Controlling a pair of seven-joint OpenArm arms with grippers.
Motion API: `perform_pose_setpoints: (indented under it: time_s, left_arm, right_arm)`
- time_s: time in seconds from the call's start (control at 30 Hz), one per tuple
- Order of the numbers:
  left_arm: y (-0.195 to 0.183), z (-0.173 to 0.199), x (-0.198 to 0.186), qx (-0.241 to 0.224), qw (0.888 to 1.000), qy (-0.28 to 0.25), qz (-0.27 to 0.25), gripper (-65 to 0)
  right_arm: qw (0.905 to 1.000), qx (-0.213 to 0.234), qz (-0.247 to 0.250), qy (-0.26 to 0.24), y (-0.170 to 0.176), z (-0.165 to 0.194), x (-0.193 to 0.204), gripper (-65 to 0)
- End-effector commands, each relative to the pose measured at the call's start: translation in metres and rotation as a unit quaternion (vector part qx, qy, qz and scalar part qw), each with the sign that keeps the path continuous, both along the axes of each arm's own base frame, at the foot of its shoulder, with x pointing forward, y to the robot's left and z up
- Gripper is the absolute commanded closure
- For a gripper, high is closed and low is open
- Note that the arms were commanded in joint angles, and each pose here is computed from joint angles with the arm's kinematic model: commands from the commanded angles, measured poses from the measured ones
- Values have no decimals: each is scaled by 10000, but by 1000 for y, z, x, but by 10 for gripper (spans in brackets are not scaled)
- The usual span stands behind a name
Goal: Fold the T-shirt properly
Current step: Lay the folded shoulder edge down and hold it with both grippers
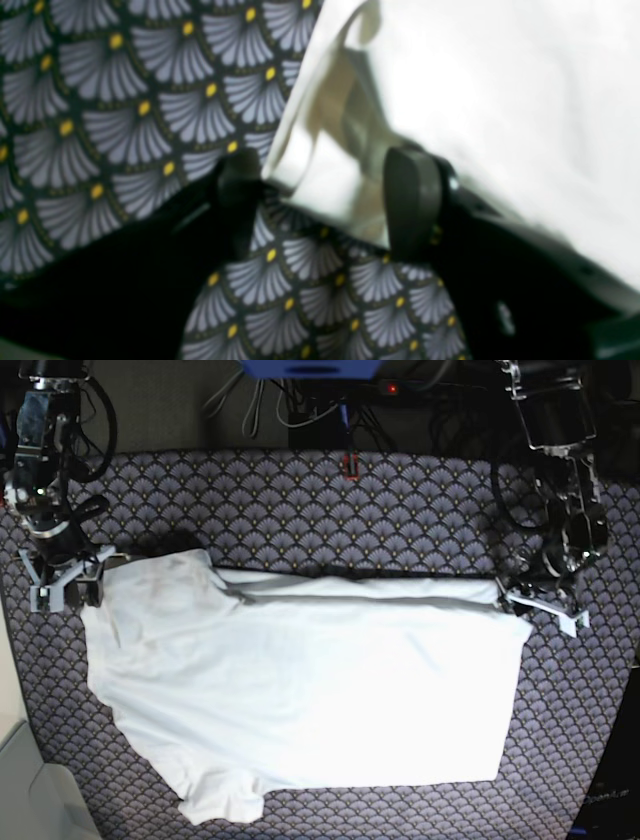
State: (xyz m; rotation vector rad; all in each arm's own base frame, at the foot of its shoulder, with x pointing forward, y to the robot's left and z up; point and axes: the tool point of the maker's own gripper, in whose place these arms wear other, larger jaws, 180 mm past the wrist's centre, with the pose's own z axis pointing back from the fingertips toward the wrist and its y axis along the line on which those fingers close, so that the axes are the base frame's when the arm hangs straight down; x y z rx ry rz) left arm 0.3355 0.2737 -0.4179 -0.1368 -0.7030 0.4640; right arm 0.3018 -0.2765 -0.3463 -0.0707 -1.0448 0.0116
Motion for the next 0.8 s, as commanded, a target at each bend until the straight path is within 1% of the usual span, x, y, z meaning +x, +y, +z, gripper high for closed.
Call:
perform_pose_setpoints:
  time_s: [0.0, 0.07, 0.13, 0.2, 0.3, 0.33, 0.4, 0.5, 0.77]
  left_arm:
    - [7, 9, 10, 46, 9999, -155, 43, -379]
    - [7, 0, 7, -7, 10000, -30, 83, -334]
    - [8, 2, 9, 7, 9999, -117, 111, -267]
    - [10, 1, 9, 37, 9997, -169, 148, -181]
    - [11, 0, 9, 57, 9997, -169, 154, -33]
    - [11, 0, 8, 58, 9997, -161, 154, 0]
    - [11, 0, 8, 58, 9997, -161, 154, -12]
    - [11, 2, 9, 72, 9997, -183, 142, -5]
    - [12, 3, 9, 81, 9997, -191, 137, -5]
  right_arm:
    - [9996, -88, 42, -246, -4, 15, 6, -237]
    - [9996, -102, 46, -246, -5, 16, 6, -237]
    - [9996, -104, 39, -249, -5, 16, 6, -237]
    - [9996, -106, 32, -251, -6, 16, 6, -237]
    - [9993, -133, -126, -315, -17, 21, 5, -237]
    - [9993, -139, -147, -323, -19, 22, 5, -237]
    - [9993, -141, -164, -298, -20, 20, 4, -237]
    - [9995, -131, -199, -210, -23, 14, 2, -237]
    - [9993, -141, -192, 288, -23, -15, -35, -238]
